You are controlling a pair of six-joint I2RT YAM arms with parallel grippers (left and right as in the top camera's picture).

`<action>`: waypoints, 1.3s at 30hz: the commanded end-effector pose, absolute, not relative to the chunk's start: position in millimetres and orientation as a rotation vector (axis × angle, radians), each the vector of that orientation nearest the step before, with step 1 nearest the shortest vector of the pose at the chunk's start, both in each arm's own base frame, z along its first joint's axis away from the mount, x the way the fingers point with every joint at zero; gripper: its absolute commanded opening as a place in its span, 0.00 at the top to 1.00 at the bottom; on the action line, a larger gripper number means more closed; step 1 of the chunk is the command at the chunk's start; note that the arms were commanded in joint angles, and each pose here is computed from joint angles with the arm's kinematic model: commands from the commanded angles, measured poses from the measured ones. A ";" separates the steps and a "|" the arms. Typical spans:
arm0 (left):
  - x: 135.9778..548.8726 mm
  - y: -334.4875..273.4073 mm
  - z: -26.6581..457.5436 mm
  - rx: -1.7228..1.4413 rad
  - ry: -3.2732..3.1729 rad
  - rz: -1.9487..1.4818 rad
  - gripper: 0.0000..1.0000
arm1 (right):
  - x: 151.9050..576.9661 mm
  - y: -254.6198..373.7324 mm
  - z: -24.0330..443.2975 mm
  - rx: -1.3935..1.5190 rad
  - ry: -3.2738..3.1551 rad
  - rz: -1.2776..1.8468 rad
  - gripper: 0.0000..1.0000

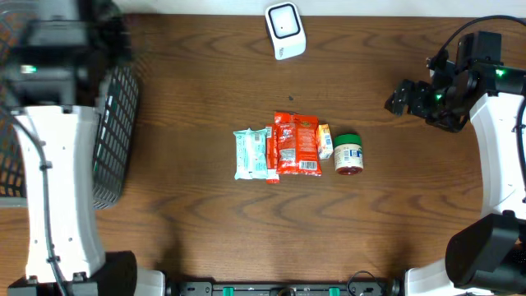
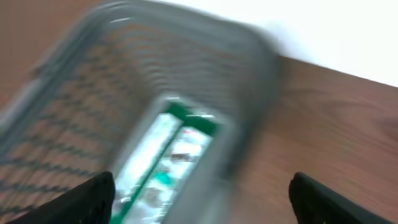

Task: Scan the item barcode
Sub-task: 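Release the green packet and swing the left gripper back to the basket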

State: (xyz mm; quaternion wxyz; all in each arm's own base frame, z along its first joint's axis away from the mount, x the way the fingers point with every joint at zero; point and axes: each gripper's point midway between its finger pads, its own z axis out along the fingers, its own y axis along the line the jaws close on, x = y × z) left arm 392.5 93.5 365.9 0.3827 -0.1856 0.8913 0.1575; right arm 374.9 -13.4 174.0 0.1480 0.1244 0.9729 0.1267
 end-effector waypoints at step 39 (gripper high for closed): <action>374.9 206.4 23.3 -0.541 3.216 -0.015 0.04 | 373.8 -16.2 177.7 0.365 2.786 0.370 0.01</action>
